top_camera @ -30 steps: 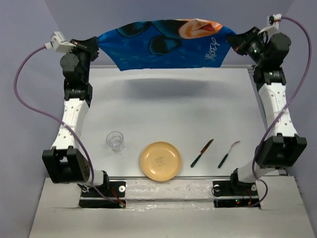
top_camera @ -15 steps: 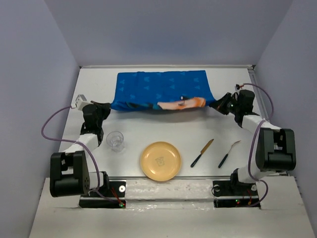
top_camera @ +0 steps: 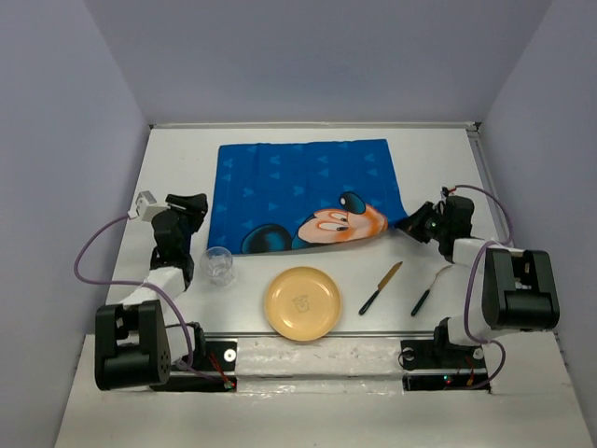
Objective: Set the dinner table for one person
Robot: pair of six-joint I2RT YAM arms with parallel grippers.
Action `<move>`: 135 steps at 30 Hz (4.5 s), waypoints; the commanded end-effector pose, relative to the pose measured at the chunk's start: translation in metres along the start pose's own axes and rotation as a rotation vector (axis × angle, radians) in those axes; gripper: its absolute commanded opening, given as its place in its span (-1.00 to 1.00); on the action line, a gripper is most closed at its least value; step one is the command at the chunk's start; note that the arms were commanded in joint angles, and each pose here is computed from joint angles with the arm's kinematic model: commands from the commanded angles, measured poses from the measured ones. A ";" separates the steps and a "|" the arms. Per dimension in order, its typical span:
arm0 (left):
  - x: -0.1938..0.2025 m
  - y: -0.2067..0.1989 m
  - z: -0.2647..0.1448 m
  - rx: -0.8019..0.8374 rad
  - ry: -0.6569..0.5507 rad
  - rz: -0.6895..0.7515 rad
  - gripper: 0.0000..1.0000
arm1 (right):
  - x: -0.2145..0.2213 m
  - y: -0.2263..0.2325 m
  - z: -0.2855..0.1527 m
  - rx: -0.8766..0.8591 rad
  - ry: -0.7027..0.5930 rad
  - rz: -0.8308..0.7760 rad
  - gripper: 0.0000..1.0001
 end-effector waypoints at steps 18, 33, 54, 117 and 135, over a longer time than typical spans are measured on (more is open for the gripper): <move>-0.079 -0.105 -0.061 0.310 -0.133 0.149 0.43 | -0.001 0.028 -0.066 0.066 -0.109 -0.177 0.02; -0.058 -0.130 -0.096 0.462 0.062 0.384 0.34 | 0.050 0.049 0.019 0.099 0.141 -0.261 -0.89; -0.034 -0.139 -0.158 0.576 0.022 0.631 0.98 | 0.212 0.073 -0.040 -0.111 0.602 -0.463 0.10; -0.037 -0.140 -0.167 0.564 -0.004 0.613 0.98 | 0.012 0.150 0.171 0.167 0.267 -0.484 -0.88; -0.044 -0.139 -0.167 0.535 -0.039 0.608 0.98 | 0.014 0.243 0.095 -0.091 0.186 -0.611 -0.03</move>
Point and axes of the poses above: each gripper's point midway between its finger pads, its own z axis out along the fingers, its own y axis along the line the jaws close on, x = y × z, the point moved 5 cm from there along -z, back along the fingers, and after that the axes turned 4 degrees about z, right-handed, at the moved point
